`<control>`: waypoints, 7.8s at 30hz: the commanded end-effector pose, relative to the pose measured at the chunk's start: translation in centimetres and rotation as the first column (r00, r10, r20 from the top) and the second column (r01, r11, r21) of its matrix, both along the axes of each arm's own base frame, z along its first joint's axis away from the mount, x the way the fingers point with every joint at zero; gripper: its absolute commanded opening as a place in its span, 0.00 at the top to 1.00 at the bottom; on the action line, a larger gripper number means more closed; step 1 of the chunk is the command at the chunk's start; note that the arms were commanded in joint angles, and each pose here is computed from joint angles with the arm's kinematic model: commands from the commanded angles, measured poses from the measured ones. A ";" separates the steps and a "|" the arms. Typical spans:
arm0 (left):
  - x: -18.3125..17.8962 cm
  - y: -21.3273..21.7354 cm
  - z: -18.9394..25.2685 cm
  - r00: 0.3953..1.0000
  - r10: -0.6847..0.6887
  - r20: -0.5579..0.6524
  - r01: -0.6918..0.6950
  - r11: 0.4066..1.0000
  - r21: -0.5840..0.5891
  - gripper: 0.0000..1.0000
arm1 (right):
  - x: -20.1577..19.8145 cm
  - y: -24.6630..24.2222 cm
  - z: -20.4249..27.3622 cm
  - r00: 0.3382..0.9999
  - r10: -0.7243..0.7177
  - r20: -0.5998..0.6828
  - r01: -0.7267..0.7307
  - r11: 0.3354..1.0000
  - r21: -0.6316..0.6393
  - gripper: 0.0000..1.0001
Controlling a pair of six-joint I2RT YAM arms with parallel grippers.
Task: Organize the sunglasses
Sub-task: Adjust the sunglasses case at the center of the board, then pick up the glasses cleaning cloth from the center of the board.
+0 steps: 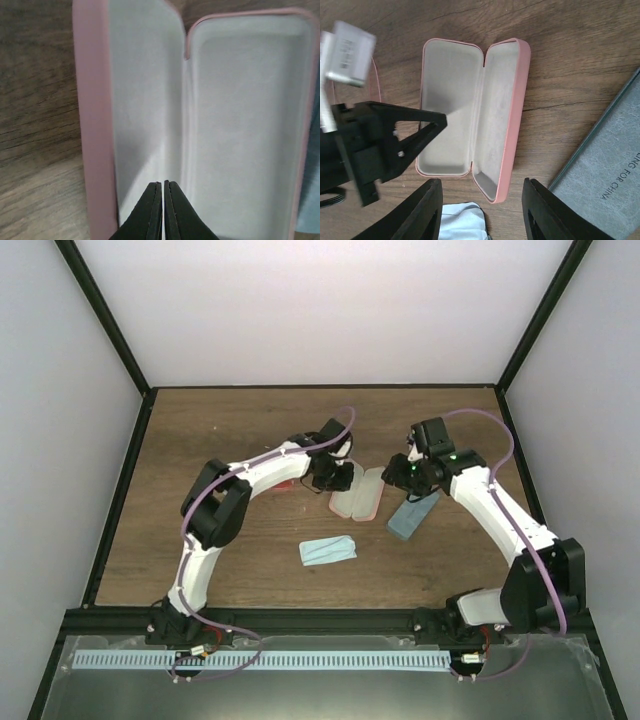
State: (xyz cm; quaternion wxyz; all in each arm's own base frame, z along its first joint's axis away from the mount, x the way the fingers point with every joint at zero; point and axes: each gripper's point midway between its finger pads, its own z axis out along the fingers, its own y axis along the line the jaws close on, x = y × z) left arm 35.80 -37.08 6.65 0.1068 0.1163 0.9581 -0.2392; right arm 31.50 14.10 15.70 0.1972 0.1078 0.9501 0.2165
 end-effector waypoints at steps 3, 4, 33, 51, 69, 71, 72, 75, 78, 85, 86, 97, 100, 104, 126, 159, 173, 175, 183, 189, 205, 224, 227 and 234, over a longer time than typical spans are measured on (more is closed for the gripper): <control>0.2 0.2 -2.8 0.999 -0.033 -0.030 0.035 0.999 0.038 0.96 | -0.4 -0.3 0.3 1.000 -0.014 0.004 0.014 1.000 0.015 0.55; 0.3 0.5 -3.5 0.999 -0.032 -0.035 0.034 0.998 0.053 0.96 | -0.5 -0.3 0.1 1.000 -0.011 -0.001 0.011 1.000 0.017 0.55; -8.7 1.9 -8.1 0.940 0.138 -0.312 -0.150 0.989 -0.014 0.93 | -2.9 6.4 -2.1 0.984 0.159 -0.080 -0.158 0.987 0.013 0.60; -5.5 0.2 -0.8 0.980 0.145 -0.139 -0.153 0.987 -0.047 0.82 | -5.6 5.5 -6.7 0.976 0.140 -0.167 -0.137 0.990 0.024 0.74; -1.5 7.1 -6.4 0.999 0.047 0.004 -0.046 0.967 0.252 0.90 | -4.0 7.2 -12.1 0.962 0.163 -0.221 -0.171 0.985 -0.018 0.75; -1.9 7.9 -7.3 0.999 0.039 -0.011 -0.034 0.959 0.281 0.91 | -3.8 7.1 -12.8 0.959 0.159 -0.233 -0.171 0.985 -0.032 0.75; -2.1 8.1 -7.7 0.999 0.035 -0.020 -0.028 0.958 0.286 0.92 | -3.7 7.1 -13.2 0.958 0.157 -0.241 -0.171 0.984 -0.040 0.75; -3.3 8.6 -8.6 0.998 0.038 -0.056 -0.020 0.958 0.286 0.93 | -3.0 7.2 -14.1 0.956 0.151 -0.251 -0.171 0.983 -0.062 0.75; -4.6 8.7 -9.0 0.994 0.058 -0.091 -0.033 0.967 0.255 0.93 | -1.8 7.2 -14.6 0.959 0.145 -0.241 -0.174 0.980 -0.100 0.75; -6.6 8.7 -8.7 0.986 0.081 -0.144 -0.050 0.977 0.210 0.93 | 2.2 7.4 -14.8 0.973 0.134 -0.190 -0.167 0.971 -0.172 0.75; -6.8 8.6 -8.7 0.985 0.082 -0.152 -0.050 0.978 0.204 0.93 | 2.8 7.4 -14.6 0.975 0.133 -0.179 -0.164 0.971 -0.176 0.75; -6.9 7.2 -7.7 0.979 0.104 -0.178 -0.075 0.984 0.162 0.92 | 3.4 9.0 -7.5 0.985 0.165 -0.044 -0.169 0.981 -0.092 0.73; -6.5 7.3 -7.4 0.982 0.101 -0.161 -0.073 0.982 0.174 0.92 | 2.8 8.6 -5.3 0.986 0.164 -0.012 -0.164 0.983 -0.081 0.73; -6.1 7.3 -7.1 0.985 0.099 -0.143 -0.072 0.980 0.185 0.86 | 2.1 8.1 -3.2 0.987 0.161 0.024 -0.159 0.985 -0.068 0.73; -5.3 7.2 -2.8 0.996 0.082 -0.039 -0.075 0.984 0.163 0.67 | 0.4 7.1 -1.9 0.986 0.161 0.049 -0.158 0.986 -0.060 0.72; -7.3 5.8 2.4 1.000 0.025 0.017 -0.026 0.996 0.090 0.37 | -1.3 5.9 -1.9 0.991 0.127 0.044 -0.125 0.991 -0.053 0.72; -13.0 11.9 3.6 0.998 0.008 0.062 -0.021 0.977 0.213 0.41 | -7.2 5.1 -3.4 0.982 0.188 -0.006 -0.188 0.977 -0.104 0.68; -14.2 12.6 2.1 1.000 0.018 0.011 -0.020 0.976 0.217 0.42 | -8.5 6.3 -4.4 0.972 0.230 -0.046 -0.233 0.968 -0.094 0.68; -17.9 13.0 -1.6 0.986 0.078 -0.147 -0.049 0.980 0.191 0.24 | -11.2 8.8 -8.4 0.936 0.292 -0.195 -0.314 0.945 -0.091 0.53; -17.7 12.4 -2.4 0.982 0.118 -0.148 -0.091 0.980 0.178 0.22 | -11.6 9.1 -9.7 0.923 0.309 -0.231 -0.339 0.935 -0.102 0.52; -18.3 11.0 -5.5 0.972 0.088 -0.216 -0.040 0.975 0.219 0.36 | -12.4 9.9 -12.3 0.884 0.354 -0.306 -0.396 0.915 -0.083 0.52; -18.5 10.5 -5.8 0.973 0.061 -0.221 -0.015 0.979 0.205 0.70 | -13.3 11.3 -13.2 0.858 0.391 -0.334 -0.412 0.911 0.007 0.72; -18.4 10.5 -5.8 0.975 0.061 -0.213 -0.017 0.979 0.203 0.74 | -13.4 11.3 -13.4 0.856 0.391 -0.340 -0.412 0.911 0.010 0.73; -18.2 11.0 -6.3 0.978 0.070 -0.198 -0.025 0.975 0.223 0.90 | -13.4 11.3 -13.3 0.859 0.389 -0.334 -0.407 0.913 0.016 0.94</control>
